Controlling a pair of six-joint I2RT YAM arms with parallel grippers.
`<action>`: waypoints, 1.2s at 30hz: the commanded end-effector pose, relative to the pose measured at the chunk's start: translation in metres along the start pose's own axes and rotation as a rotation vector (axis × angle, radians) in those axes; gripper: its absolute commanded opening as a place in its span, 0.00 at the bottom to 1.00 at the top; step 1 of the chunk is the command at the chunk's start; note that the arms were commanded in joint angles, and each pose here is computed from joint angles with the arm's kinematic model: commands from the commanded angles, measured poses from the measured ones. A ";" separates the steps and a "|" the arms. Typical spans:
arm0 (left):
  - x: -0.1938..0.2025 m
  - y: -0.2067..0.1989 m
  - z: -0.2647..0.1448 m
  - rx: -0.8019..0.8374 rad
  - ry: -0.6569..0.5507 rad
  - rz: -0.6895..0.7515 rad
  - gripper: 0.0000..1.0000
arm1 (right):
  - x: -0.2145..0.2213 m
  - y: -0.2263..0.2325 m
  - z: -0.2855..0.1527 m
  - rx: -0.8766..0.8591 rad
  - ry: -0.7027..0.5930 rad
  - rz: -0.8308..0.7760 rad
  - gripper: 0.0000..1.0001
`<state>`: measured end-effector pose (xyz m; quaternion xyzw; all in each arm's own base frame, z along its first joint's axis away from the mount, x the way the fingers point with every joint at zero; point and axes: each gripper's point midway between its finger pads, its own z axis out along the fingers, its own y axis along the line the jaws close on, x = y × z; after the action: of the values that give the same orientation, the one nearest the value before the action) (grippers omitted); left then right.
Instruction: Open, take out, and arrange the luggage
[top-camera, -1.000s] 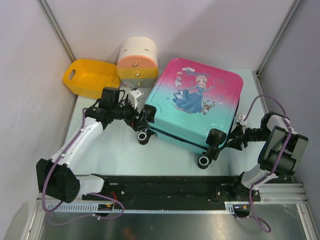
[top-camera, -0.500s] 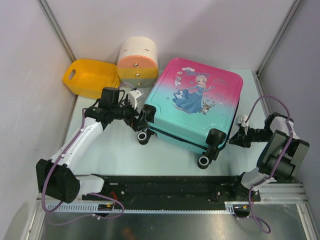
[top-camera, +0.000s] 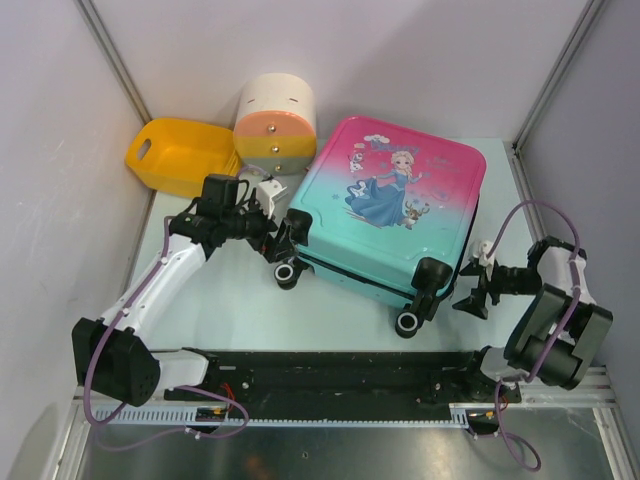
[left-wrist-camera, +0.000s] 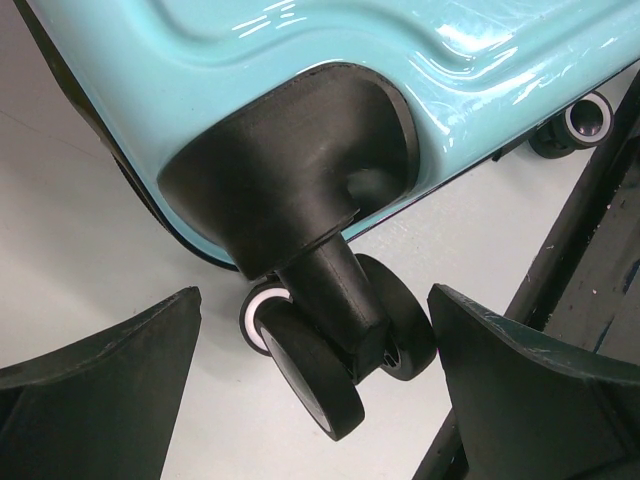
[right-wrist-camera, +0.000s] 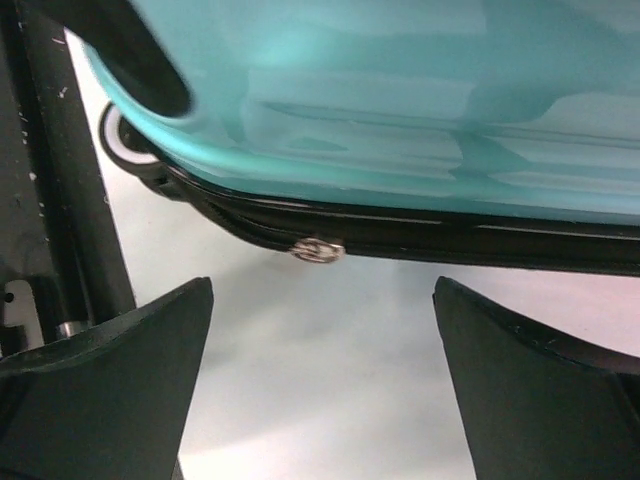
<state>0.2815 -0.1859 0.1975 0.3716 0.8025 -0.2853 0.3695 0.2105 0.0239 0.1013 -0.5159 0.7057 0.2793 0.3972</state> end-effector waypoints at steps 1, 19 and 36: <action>-0.013 -0.002 -0.010 0.009 -0.045 0.095 1.00 | -0.017 0.022 0.005 0.032 -0.071 0.066 0.96; -0.008 -0.002 -0.008 0.007 -0.037 0.085 1.00 | -0.018 -0.004 0.005 0.376 -0.060 0.002 0.57; -0.002 0.001 -0.011 -0.009 -0.030 0.062 1.00 | -0.027 -0.011 -0.002 0.372 -0.128 -0.016 0.00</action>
<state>0.2795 -0.1829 0.1965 0.3691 0.8038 -0.2839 0.3702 0.2189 0.0290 0.1099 -0.3942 0.7451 0.1682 0.5109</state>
